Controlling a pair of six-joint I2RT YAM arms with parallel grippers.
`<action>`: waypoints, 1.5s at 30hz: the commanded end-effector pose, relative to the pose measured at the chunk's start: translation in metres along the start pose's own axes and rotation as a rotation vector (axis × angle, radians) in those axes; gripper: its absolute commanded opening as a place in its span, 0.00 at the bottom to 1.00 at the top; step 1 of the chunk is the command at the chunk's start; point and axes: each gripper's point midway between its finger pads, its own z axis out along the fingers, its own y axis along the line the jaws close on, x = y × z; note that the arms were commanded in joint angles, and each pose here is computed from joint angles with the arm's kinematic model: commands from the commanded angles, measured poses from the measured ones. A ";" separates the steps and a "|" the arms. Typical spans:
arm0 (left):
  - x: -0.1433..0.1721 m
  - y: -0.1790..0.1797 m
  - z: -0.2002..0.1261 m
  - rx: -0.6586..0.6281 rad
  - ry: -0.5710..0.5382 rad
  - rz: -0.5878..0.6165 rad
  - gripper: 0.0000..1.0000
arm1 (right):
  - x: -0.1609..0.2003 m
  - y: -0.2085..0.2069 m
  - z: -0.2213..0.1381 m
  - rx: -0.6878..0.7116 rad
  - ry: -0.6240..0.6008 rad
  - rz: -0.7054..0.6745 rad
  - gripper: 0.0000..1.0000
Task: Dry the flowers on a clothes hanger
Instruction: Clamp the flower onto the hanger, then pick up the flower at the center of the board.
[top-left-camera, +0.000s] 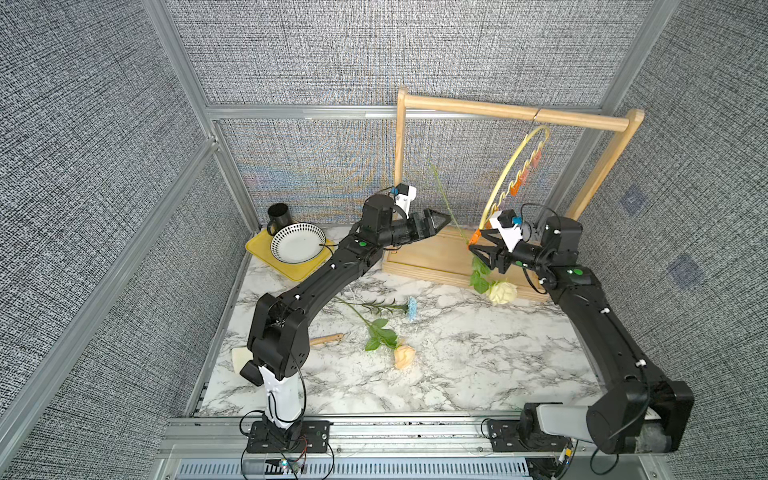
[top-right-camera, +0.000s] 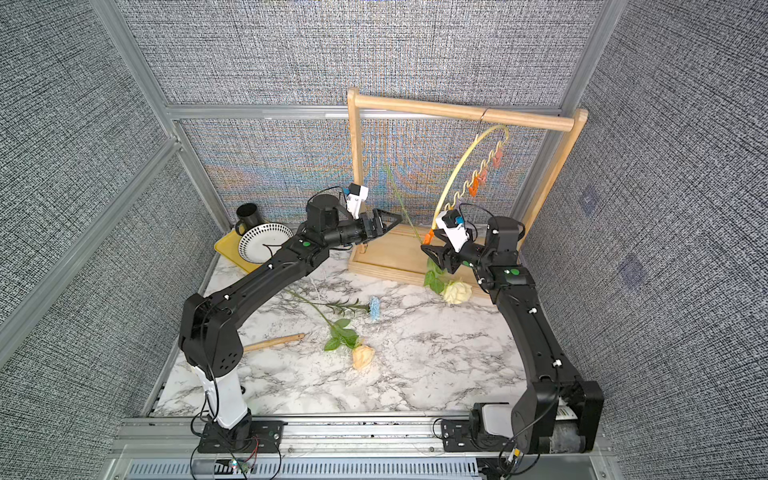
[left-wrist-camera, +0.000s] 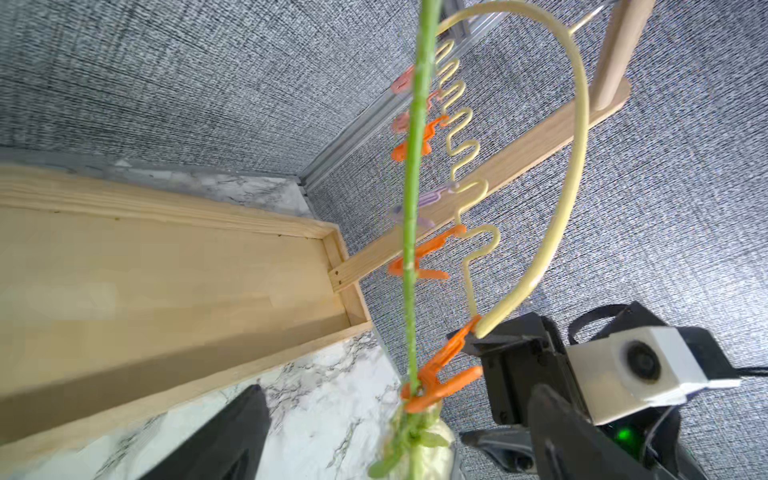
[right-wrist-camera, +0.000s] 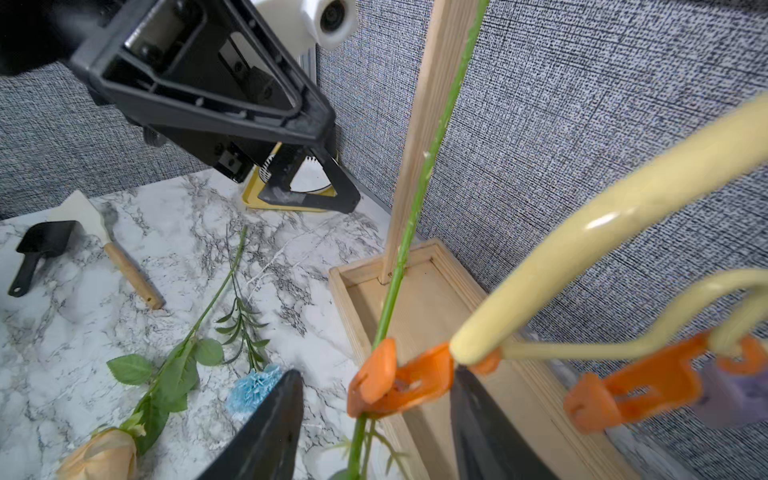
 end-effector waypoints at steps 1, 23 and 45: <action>0.003 0.008 -0.012 -0.057 0.007 0.078 1.00 | 0.004 -0.014 -0.006 0.118 0.021 -0.037 0.58; 0.031 0.104 -0.165 -0.631 0.012 0.050 1.00 | 0.024 0.027 -0.060 0.218 0.147 -0.085 0.56; 0.135 0.201 -0.261 -1.023 0.105 -0.398 0.84 | 0.055 0.216 -0.029 -0.396 0.371 -0.278 0.54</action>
